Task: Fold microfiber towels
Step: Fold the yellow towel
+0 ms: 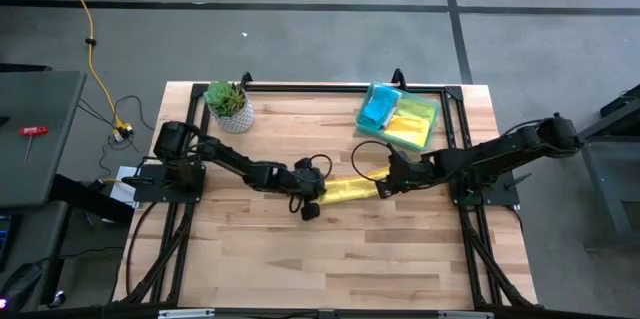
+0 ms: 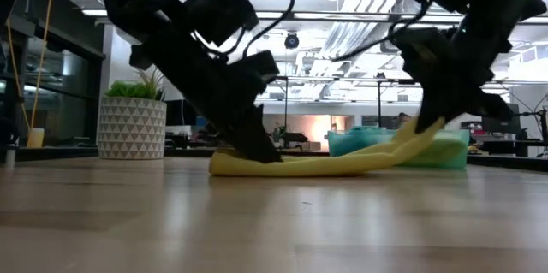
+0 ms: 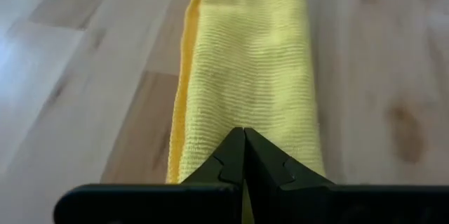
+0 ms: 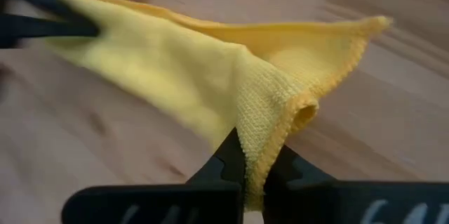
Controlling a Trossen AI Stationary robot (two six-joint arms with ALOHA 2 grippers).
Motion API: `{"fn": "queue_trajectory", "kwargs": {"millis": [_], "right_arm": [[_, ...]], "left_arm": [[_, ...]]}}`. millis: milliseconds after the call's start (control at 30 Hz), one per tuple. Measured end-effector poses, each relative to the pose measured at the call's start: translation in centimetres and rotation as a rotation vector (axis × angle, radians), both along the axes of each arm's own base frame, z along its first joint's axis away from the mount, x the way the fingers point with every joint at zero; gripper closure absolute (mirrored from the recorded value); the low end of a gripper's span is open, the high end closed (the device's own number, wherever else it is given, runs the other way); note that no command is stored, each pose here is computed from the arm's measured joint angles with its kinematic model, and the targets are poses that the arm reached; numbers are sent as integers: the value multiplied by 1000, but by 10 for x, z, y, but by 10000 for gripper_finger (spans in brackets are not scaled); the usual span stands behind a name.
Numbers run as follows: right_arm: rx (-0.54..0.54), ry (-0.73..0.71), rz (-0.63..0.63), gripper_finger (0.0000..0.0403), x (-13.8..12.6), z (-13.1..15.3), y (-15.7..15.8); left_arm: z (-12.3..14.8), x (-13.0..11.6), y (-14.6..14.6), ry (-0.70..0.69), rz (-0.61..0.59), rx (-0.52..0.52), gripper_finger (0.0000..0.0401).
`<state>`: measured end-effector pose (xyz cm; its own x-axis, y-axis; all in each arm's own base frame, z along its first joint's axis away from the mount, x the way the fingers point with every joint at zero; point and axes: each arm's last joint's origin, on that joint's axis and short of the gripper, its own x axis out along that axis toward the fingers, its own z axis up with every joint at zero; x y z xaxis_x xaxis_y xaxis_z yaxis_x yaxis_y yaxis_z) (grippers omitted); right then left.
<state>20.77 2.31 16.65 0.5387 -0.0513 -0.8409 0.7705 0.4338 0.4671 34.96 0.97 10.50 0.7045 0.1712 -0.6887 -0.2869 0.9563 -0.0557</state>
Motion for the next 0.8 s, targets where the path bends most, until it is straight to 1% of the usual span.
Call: {"fn": "queue_trajectory", "kwargs": {"millis": [133, 300, 467, 633, 700, 800], "right_arm": [[22, -100, 32, 402, 7, 7, 2], [38, -208, 18, 403, 18, 11, 3], [37, -278, 36, 403, 25, 13, 4], [34, -370, 54, 403, 38, 12, 6], [30, -402, 61, 403, 44, 11, 6], [33, -433, 66, 403, 51, 7, 7]], "left_arm": [[-5, 0, 4, 14, 13, 2, 401], [-4, -1, 6, 25, 19, 2, 401], [-1, -1, 7, 20, 14, 17, 401], [-4, -1, 7, 30, 7, 23, 401], [2, -1, 9, 21, 10, 23, 401], [21, -3, 9, 4, -8, 32, 401]]}}
